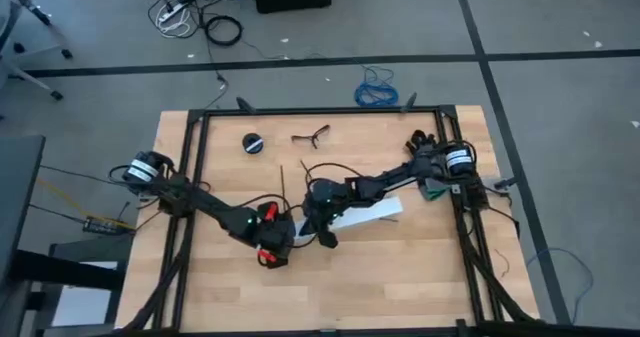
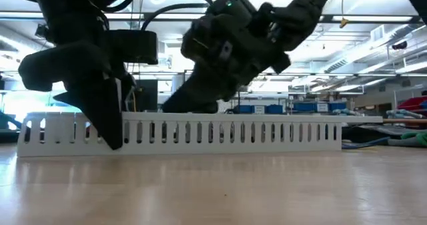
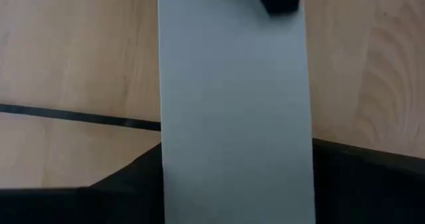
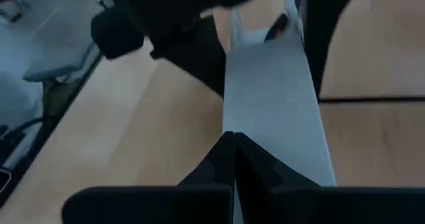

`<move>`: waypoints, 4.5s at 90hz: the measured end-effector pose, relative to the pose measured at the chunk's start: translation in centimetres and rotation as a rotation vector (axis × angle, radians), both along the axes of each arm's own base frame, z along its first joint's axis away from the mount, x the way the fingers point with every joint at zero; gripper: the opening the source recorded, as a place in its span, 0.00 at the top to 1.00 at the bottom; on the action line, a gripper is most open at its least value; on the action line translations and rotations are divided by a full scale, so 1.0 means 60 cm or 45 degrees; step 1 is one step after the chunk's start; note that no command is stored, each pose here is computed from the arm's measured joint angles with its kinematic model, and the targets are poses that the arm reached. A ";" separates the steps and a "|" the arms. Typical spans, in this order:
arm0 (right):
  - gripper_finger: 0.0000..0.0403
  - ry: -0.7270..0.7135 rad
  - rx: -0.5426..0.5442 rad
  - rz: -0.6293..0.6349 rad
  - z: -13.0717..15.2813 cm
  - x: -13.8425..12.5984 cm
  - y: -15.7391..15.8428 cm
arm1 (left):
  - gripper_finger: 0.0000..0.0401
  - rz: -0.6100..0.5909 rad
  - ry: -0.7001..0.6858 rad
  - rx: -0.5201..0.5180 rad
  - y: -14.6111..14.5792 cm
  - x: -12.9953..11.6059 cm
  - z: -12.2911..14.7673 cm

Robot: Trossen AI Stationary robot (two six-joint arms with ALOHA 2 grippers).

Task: Ziptie cables
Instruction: Close the white cable duct

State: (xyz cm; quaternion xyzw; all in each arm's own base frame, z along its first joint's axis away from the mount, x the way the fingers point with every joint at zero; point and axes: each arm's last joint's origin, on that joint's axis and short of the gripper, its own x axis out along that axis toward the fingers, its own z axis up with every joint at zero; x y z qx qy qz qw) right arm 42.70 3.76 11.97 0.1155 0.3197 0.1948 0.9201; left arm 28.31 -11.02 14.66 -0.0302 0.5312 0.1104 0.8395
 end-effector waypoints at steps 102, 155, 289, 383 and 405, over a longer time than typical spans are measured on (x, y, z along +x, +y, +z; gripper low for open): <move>1.00 0.077 0.051 -0.121 0.006 -0.003 -0.015 | 0.24 0.013 0.003 0.029 -0.032 -0.083 0.032; 1.00 0.035 0.096 -0.115 0.016 -0.001 -0.006 | 0.34 0.024 -0.096 0.037 -0.024 -0.100 0.006; 1.00 -0.141 0.108 0.025 0.055 0.013 -0.006 | 0.44 0.015 -0.113 0.019 -0.024 -0.093 0.005; 1.00 -0.015 -0.039 -0.067 0.062 0.010 -0.018 | 0.44 0.009 -0.125 0.002 -0.025 -0.091 0.005; 1.00 0.186 -0.101 -0.127 0.066 -0.012 -0.021 | 0.44 0.005 -0.119 0.008 -0.025 -0.092 0.005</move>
